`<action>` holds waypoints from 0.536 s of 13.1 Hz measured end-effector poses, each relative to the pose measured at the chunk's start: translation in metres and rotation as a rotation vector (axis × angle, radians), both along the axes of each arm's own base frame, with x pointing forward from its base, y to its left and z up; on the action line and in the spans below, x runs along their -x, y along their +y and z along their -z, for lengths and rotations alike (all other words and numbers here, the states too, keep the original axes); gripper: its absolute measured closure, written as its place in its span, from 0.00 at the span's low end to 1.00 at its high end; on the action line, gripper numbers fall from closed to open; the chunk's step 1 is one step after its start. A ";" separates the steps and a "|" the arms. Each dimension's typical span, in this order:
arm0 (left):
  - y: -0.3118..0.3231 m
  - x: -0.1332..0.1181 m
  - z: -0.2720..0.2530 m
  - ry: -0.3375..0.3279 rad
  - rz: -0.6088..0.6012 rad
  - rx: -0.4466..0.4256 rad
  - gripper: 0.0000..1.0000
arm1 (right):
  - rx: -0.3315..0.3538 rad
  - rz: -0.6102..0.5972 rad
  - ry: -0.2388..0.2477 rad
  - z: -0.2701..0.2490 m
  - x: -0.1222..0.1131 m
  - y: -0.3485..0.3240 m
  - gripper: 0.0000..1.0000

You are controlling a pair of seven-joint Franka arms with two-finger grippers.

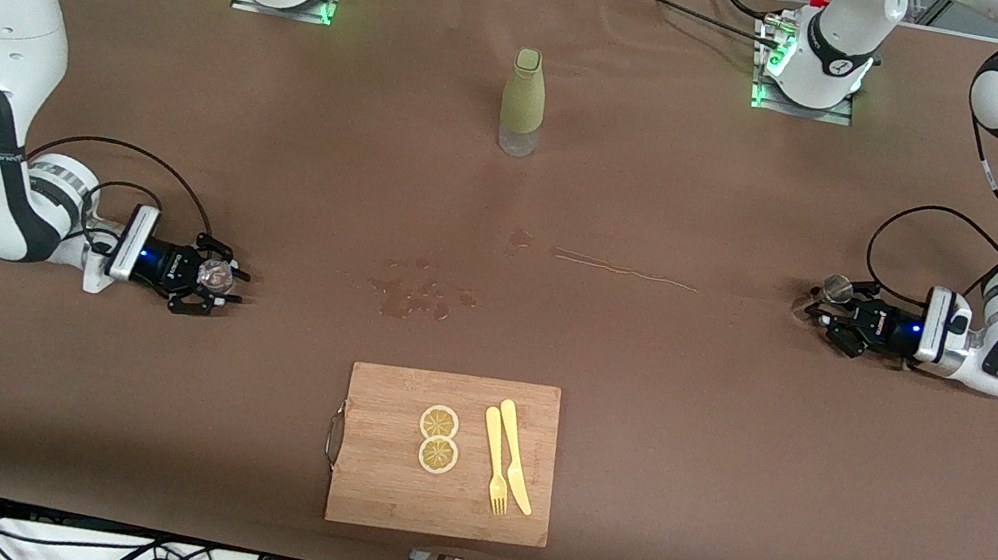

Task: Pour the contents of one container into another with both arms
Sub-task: 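Lower the glass with the right gripper while the left gripper sets down the jigger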

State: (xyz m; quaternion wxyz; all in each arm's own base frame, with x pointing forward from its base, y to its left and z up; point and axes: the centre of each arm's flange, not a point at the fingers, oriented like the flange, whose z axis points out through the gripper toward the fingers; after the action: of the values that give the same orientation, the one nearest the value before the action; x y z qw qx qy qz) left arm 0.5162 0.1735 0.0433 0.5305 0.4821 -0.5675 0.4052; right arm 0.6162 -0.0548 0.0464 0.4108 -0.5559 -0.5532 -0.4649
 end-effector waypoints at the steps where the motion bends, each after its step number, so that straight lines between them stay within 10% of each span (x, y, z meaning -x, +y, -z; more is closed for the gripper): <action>1: 0.003 -0.005 -0.001 -0.010 -0.001 -0.018 0.43 | -0.004 -0.001 0.000 0.000 0.000 0.000 0.50; 5: 0.040 -0.026 -0.025 0.021 0.057 -0.173 0.00 | -0.017 -0.006 0.005 -0.001 0.002 -0.003 0.47; 7: 0.056 -0.041 -0.047 0.108 0.111 -0.302 0.00 | -0.024 -0.009 0.007 -0.002 0.003 -0.005 0.45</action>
State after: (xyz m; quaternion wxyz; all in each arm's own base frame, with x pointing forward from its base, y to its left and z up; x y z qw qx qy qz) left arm 0.5572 0.2295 0.0900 0.5034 0.5454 -0.6181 0.2590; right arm 0.6130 -0.0595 0.0481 0.4214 -0.5500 -0.5488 -0.4677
